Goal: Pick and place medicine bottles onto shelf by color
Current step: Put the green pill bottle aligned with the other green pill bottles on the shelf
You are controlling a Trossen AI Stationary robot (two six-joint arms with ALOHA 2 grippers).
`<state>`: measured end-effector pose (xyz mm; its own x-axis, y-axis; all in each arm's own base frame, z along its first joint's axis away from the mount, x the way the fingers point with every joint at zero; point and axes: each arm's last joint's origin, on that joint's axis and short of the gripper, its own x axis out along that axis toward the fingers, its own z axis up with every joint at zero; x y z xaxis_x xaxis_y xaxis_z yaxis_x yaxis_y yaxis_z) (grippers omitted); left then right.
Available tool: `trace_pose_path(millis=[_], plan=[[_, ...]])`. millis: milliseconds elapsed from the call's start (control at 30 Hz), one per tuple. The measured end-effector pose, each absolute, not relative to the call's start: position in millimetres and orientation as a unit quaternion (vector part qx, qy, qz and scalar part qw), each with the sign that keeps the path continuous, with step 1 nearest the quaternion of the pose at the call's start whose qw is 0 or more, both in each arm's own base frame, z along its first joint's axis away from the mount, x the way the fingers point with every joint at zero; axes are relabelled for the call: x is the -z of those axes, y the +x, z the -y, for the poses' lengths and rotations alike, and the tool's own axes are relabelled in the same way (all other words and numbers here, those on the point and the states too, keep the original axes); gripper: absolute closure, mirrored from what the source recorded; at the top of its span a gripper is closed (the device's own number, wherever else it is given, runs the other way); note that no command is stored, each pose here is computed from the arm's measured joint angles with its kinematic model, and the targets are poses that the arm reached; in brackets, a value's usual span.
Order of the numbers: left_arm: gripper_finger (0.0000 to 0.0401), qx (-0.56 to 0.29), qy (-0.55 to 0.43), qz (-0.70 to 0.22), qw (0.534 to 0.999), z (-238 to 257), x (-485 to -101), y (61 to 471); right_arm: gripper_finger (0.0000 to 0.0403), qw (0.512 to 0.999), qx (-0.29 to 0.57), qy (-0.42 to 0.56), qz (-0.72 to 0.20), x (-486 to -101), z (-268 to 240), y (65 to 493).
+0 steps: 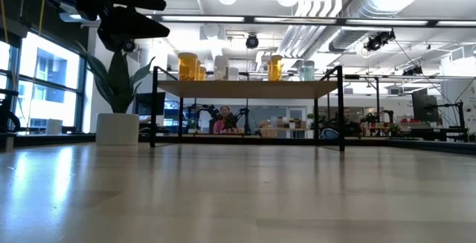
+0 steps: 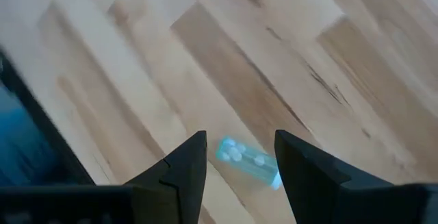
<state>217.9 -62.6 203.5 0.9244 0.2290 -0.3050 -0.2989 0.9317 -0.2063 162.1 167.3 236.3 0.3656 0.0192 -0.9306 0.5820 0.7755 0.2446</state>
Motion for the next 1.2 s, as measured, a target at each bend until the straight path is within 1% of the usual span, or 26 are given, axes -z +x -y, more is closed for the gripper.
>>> trace_pose_path(millis=[133,400,467,733,1200], plan=[[0.016,-0.141,-0.139,-0.136,0.971,62,-203,218,0.024,0.794,0.106,0.204,-0.562,-229,-177,165],[0.016,-0.143,-0.15,-0.135,0.969,62,-203,218,0.024,0.784,-0.053,0.061,-0.615,-203,-201,176],[0.016,-0.15,-0.149,-0.133,0.968,62,-204,218,0.024,0.78,-0.078,0.021,-0.621,-197,-203,177],[0.016,-0.169,-0.144,-0.126,0.967,61,-204,217,0.024,0.777,-0.085,-0.047,-0.622,-182,-206,182],[0.016,-0.17,-0.143,-0.126,0.967,61,-204,217,0.024,0.754,-0.066,-0.075,-0.649,-157,-211,186]])
